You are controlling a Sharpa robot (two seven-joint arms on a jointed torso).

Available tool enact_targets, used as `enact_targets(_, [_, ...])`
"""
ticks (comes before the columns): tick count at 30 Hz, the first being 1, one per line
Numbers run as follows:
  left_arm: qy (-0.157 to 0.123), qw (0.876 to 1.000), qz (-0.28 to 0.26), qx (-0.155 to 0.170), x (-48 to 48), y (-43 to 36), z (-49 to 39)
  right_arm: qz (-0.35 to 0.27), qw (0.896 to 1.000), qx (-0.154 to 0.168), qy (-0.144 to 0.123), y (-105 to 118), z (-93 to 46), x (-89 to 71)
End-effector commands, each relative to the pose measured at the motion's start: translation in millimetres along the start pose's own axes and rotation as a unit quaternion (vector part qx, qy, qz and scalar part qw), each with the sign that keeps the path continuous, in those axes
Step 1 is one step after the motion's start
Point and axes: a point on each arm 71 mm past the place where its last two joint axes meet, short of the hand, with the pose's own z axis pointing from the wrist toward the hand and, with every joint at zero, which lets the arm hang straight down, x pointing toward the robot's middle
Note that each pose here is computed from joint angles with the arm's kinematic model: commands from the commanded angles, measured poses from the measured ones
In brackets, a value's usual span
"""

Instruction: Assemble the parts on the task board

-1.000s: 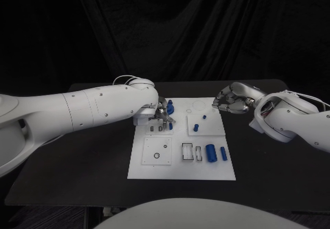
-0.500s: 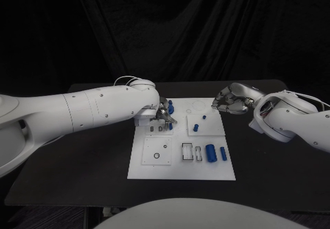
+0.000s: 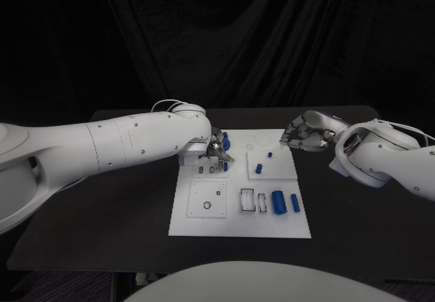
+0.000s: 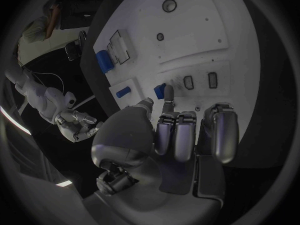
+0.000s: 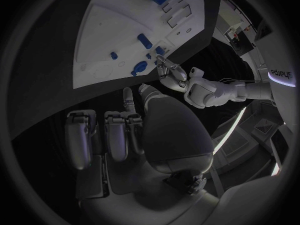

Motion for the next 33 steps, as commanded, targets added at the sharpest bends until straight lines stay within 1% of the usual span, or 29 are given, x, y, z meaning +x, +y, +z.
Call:
enact_targets(1, [0.003,1.000,-0.002,0.009,1.5,-3.0,0.2,-0.001,1.000,0.010,0.012,-1.2,0.0,2.4])
enact_targets(18, [0.007,1.000,0.001,0.006,2.2,-3.4,0.6,-0.002,1.000,0.012,0.019,-0.5,0.6,3.8])
enact_targets(33, [0.016,1.000,0.006,0.002,4.9,-3.7,2.4,-0.002,1.000,0.011,0.017,-0.2,0.5,3.6])
